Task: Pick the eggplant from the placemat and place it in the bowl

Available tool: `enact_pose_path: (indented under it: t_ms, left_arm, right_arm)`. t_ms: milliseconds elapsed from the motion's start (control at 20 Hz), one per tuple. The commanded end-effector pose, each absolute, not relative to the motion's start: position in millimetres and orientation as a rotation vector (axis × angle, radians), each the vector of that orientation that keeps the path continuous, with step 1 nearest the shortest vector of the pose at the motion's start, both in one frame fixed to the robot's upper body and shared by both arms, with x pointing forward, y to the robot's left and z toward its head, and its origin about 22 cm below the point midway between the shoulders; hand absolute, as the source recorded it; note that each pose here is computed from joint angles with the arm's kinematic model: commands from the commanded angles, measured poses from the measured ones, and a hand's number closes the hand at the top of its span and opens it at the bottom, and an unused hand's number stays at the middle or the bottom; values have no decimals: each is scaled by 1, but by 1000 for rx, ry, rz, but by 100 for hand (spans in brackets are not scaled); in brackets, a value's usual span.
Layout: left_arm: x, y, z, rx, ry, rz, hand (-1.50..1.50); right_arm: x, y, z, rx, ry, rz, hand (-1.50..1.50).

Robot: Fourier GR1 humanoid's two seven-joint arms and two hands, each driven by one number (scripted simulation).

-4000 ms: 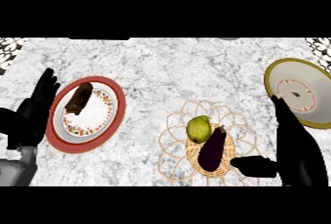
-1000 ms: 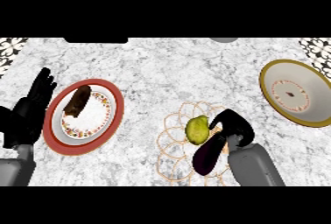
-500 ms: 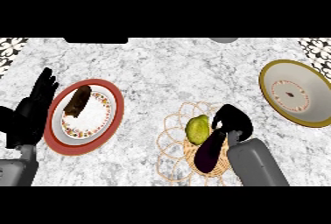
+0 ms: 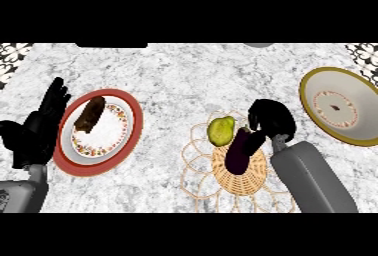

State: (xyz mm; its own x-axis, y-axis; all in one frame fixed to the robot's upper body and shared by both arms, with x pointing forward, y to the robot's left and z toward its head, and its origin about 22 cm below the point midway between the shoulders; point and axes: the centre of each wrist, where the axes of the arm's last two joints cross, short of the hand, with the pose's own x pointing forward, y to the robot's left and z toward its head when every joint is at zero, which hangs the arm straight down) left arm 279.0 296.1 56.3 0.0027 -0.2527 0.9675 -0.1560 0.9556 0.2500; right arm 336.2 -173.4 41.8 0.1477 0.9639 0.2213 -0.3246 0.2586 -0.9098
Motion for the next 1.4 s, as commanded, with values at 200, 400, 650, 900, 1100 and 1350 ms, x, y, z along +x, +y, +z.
enact_pose_path:
  t_ms: [200,400,650,900,1100,1350]
  left_arm:
    - [264,305,47,325,-1550,-59,0]
    - [268,312,60,334,-1559,-60,0]
    - [282,308,50,343,-1569,-54,0]
    - [276,302,44,333,-1563,-73,0]
    - [277,320,58,320,-1577,-56,0]
    - [274,308,63,341,-1573,-81,0]
  right_arm:
    - [330,-189,116,-1209,-1240,927,150]
    - [318,-175,167,-1294,-1394,686,150]
    - [301,-226,197,-1336,-1394,595,150]
    - [308,-265,202,-1300,-1369,510,150]
    - [321,-291,203,-1214,-1400,426,150]
    - [347,-357,178,-1194,-1407,398,150]
